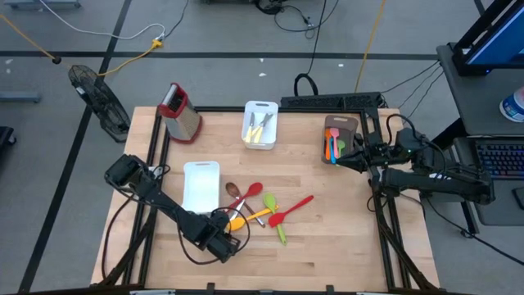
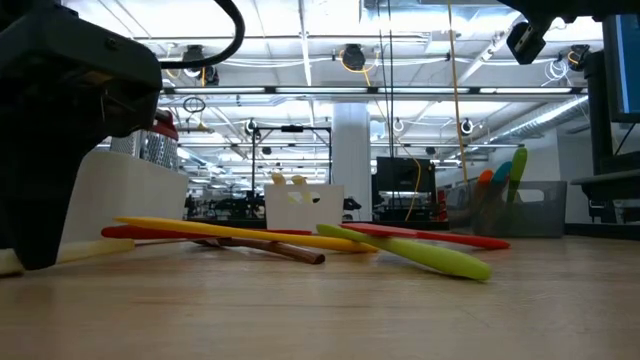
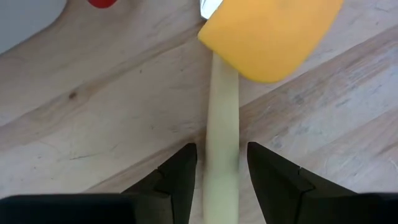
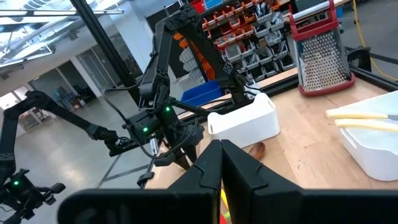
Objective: Pick & Place Kitchen Items
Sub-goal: Put the yellow knife into the top white bin
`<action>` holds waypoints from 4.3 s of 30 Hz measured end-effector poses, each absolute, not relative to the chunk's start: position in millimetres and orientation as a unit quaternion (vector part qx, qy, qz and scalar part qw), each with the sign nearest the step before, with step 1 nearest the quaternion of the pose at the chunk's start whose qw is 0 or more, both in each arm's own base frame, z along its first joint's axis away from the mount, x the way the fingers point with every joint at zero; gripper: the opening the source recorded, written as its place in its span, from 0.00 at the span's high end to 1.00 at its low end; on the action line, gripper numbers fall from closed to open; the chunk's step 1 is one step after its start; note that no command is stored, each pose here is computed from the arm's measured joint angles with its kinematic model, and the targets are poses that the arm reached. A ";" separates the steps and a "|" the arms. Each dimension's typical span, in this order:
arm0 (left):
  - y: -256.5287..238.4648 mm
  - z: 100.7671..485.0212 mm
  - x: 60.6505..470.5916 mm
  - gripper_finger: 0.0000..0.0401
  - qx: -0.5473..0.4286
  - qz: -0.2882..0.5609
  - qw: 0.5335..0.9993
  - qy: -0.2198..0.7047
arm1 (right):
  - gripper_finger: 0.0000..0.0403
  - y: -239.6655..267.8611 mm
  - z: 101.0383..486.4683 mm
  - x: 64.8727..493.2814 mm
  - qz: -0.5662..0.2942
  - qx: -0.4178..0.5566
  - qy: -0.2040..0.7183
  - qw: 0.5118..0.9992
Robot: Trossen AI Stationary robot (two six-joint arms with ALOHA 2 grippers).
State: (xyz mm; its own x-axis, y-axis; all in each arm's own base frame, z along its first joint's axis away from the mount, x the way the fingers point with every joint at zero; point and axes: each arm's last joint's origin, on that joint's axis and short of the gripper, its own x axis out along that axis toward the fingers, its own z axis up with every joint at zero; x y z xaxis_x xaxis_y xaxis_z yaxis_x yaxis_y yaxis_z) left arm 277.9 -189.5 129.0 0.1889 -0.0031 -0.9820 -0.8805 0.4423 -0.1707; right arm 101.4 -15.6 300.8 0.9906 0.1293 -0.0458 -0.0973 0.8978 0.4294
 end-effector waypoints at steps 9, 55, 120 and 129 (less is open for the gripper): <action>-189.4 128.3 277.8 0.62 -0.407 0.336 0.655 0.541 | 1.00 -15.6 300.8 101.4 0.058 0.218 0.037 0.973; -196.8 144.7 281.6 0.88 -0.401 0.352 0.642 0.550 | 1.00 -15.7 300.9 101.4 0.056 0.218 0.036 0.974; -193.2 188.4 259.1 0.88 -0.413 0.354 0.640 0.543 | 1.00 -16.4 300.9 101.4 0.044 0.222 0.034 0.973; -182.4 227.0 254.9 0.88 -0.467 0.321 0.671 0.478 | 1.00 -16.4 300.9 101.4 0.044 0.222 0.034 0.974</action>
